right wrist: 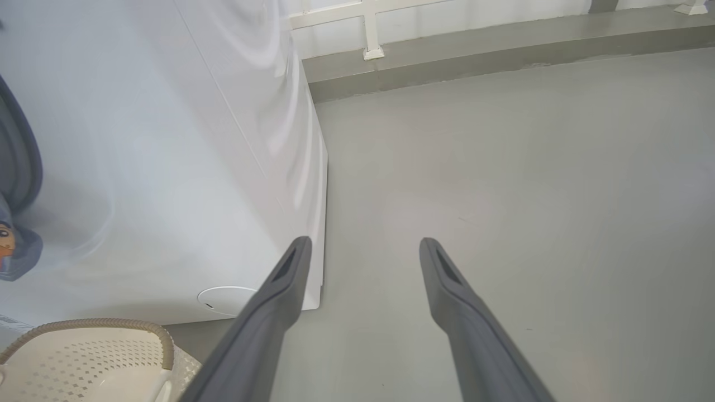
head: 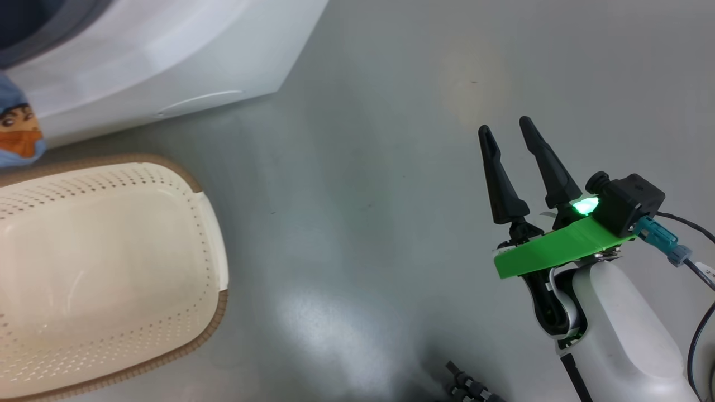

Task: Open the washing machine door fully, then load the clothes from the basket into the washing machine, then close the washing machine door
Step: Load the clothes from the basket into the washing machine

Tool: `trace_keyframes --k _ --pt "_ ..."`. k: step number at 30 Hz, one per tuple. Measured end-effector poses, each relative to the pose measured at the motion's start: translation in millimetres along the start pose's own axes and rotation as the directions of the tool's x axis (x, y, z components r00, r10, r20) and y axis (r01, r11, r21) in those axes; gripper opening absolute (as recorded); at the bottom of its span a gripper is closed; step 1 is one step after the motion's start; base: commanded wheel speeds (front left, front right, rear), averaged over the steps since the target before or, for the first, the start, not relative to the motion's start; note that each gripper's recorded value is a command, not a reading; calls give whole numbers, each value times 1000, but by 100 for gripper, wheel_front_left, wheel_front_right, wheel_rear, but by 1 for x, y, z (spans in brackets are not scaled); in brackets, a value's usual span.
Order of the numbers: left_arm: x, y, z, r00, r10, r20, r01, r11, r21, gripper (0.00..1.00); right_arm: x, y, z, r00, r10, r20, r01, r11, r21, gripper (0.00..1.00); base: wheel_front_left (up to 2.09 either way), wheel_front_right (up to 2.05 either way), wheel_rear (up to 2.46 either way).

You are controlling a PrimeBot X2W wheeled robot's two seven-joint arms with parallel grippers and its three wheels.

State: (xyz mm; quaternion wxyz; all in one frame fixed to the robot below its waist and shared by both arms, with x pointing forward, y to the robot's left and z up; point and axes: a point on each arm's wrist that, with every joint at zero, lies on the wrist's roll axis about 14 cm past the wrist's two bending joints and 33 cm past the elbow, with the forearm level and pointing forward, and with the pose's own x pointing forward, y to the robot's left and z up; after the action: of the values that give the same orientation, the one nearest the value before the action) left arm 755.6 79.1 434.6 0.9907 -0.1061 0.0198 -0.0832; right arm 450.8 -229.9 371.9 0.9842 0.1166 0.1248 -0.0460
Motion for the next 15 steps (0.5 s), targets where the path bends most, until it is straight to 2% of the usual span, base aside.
trace_keyframes --k 3,15 --pt "-2 0 -16 999 7 -44 -7 1000 7 100 -1 -2 0 1000 -7 0 7 1000 -2 100 0 0 0" --pt "-31 1 -23 994 8 -113 -4 999 34 100 -1 15 13 999 42 33 -42 999 7 100 0 0 0"
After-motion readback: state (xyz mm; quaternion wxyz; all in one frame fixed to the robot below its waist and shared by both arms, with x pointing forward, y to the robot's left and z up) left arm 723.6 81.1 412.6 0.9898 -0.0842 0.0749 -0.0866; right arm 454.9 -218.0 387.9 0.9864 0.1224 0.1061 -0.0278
